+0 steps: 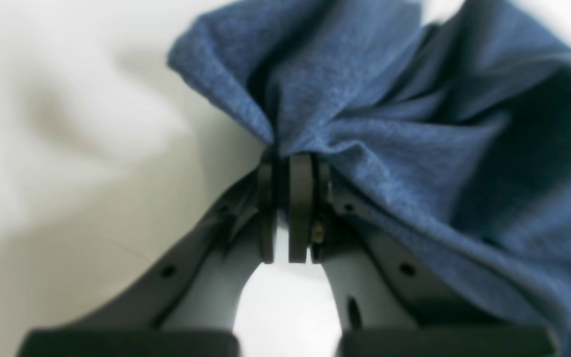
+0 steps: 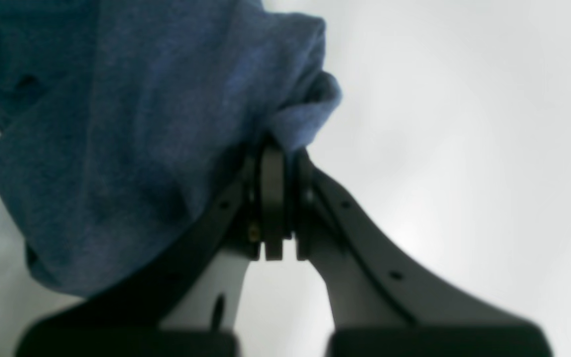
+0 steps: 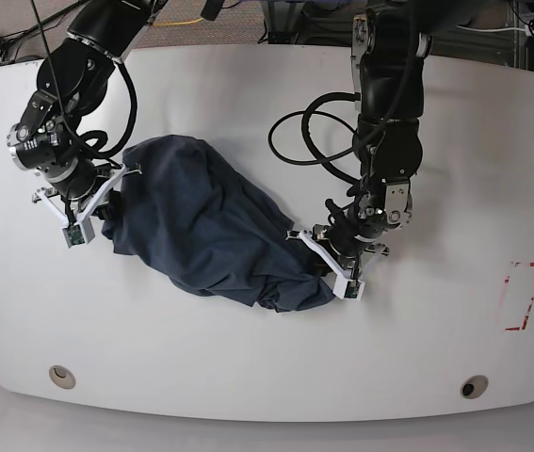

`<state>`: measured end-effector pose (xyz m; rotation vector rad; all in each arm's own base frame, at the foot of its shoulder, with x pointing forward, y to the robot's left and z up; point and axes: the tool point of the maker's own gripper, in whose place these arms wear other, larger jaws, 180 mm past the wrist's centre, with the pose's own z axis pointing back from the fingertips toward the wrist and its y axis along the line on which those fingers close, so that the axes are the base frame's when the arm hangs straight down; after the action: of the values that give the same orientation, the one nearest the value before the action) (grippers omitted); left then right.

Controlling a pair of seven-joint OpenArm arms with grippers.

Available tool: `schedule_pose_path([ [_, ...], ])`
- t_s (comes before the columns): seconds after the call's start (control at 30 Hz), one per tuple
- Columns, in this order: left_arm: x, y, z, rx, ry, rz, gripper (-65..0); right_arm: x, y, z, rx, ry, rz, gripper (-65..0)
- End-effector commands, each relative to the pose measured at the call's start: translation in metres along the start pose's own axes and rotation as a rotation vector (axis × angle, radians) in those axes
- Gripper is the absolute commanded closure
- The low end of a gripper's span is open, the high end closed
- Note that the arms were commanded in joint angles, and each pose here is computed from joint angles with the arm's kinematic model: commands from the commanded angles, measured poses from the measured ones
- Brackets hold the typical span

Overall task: Fold the T-shirt properly
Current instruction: 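Lift the shirt with both grippers and shake it out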

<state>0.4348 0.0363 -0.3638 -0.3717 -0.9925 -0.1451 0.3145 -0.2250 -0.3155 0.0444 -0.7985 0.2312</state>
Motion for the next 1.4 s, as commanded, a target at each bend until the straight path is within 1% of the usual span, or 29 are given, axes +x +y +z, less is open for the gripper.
schedule_pose_path([
  [0.0, 0.044, 0.008, 0.011, 0.020, -0.106, -0.045, 0.0, 0.023, -0.009, 0.001, -0.008, -0.064, 0.010, 0.0],
  [0.1, 0.054, 0.009, 0.020, 0.029, -0.099, -0.070, 0.0, 0.036, -0.019, 0.004, -0.027, -0.085, 0.028, 0.0],
  [0.23, 0.081, 0.010, 0.038, 0.048, -0.147, -0.109, 0.0, 0.059, -0.025, 0.007, -0.040, -0.133, 0.041, 0.0],
  [0.33, 0.098, 0.019, 0.053, 0.077, -0.179, -0.158, 0.0, 0.080, -0.028, 0.006, -0.039, -0.174, 0.039, 0.0],
  [0.4, 0.108, 0.018, 0.060, 0.084, -0.201, -0.177, 0.0, 0.093, -0.024, 0.002, -0.022, -0.186, 0.058, 0.0],
  [0.47, 0.121, 0.016, 0.070, 0.093, -0.225, -0.195, 0.0, 0.106, -0.030, 0.002, -0.030, -0.187, 0.103, 0.0],
  [0.57, 0.134, 0.016, 0.081, 0.107, -0.245, -0.222, 0.0, 0.122, -0.032, 0.001, -0.027, -0.201, 0.129, 0.0],
  [0.7, 0.161, 0.021, 0.100, 0.138, -0.285, -0.297, 0.0, 0.153, -0.039, 0.003, -0.028, -0.252, 0.128, 0.0],
  [0.8, 0.177, 0.009, 0.104, 0.086, -0.297, -0.354, 0.0, 0.179, -0.048, 0.004, -0.027, -0.283, 0.118, 0.0],
  [0.83, 0.184, 0.006, 0.108, 0.076, -0.304, -0.382, 0.0, 0.186, -0.053, 0.006, -0.034, -0.286, 0.128, 0.0],
  [0.9, 0.200, 0.012, 0.124, 0.103, -0.314, -0.434, 0.0, 0.204, -0.057, 0.010, -0.042, -0.294, 0.169, 0.0],
  [1.0, 0.226, 0.020, 0.143, 0.144, -0.349, -0.440, 0.0, 0.234, -0.063, 0.020, -0.062, -0.321, 0.220, 0.0],
  [1.1, 0.251, 0.023, 0.156, 0.162, -0.391, -0.438, 0.0, 0.264, -0.065, 0.031, -0.067, -0.359, 0.243, 0.0],
  [1.23, 0.282, 0.029, 0.182, 0.223, -0.441, -0.489, 0.0, 0.296, -0.075, 0.057, -0.119, -0.411, 0.293, 0.0],
  [1.37, 0.309, 0.034, 0.202, 0.267, -0.494, -0.528, 0.0, 0.330, -0.072, 0.081, -0.151, -0.466, 0.355, 0.0],
])
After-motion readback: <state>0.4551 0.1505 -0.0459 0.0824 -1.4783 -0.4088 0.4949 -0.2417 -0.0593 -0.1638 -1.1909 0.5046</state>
